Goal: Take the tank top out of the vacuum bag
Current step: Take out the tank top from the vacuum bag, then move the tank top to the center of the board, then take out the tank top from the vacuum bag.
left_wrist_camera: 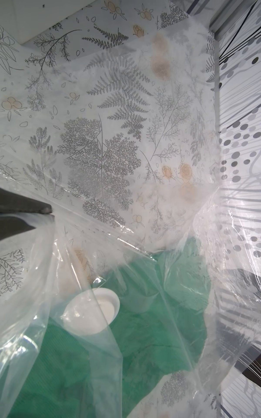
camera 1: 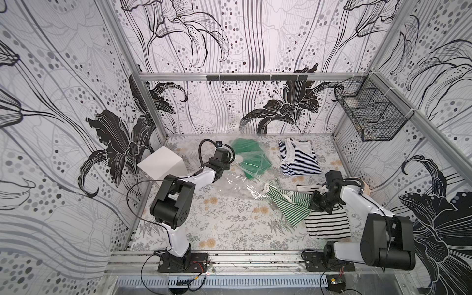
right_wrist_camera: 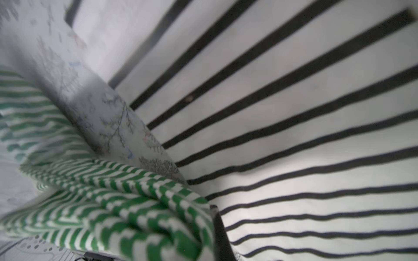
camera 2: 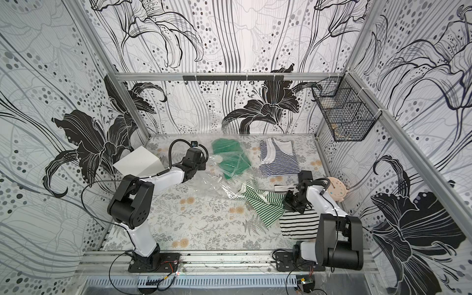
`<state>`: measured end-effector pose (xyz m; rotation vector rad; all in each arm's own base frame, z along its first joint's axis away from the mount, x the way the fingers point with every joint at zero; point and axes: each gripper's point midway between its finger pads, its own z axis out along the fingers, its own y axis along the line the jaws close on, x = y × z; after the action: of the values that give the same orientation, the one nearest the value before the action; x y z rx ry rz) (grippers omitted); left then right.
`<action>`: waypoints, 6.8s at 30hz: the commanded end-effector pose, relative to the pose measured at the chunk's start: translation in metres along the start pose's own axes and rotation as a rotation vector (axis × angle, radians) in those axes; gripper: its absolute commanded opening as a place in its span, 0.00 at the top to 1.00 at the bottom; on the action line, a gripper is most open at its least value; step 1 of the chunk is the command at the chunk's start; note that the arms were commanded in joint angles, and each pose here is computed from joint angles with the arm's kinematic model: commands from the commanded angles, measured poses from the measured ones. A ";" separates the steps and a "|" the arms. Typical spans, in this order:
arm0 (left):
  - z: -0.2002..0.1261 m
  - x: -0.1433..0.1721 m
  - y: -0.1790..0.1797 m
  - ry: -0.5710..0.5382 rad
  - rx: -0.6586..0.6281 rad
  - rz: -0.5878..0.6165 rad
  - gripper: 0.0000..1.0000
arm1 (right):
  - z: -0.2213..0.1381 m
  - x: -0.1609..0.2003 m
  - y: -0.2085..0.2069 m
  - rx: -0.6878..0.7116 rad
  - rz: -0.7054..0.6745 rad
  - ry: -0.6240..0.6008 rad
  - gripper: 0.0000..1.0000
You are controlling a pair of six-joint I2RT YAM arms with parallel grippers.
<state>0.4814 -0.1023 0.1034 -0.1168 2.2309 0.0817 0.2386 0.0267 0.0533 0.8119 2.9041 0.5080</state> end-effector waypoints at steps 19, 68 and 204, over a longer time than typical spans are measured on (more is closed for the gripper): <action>0.011 -0.030 0.014 -0.069 0.075 -0.095 1.00 | 0.012 -0.026 0.012 0.005 0.047 -0.080 1.00; 0.030 0.006 -0.053 -0.024 0.158 -0.052 1.00 | 0.025 0.030 0.182 0.114 -0.797 -0.139 0.15; -0.065 -0.024 -0.008 -0.048 0.242 -0.149 1.00 | 0.143 0.023 0.375 -0.242 -0.364 -0.174 0.34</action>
<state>0.4448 -0.1109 0.1438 -0.1581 2.1907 -0.2345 0.4052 0.3893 0.0491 0.1740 2.6952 0.6984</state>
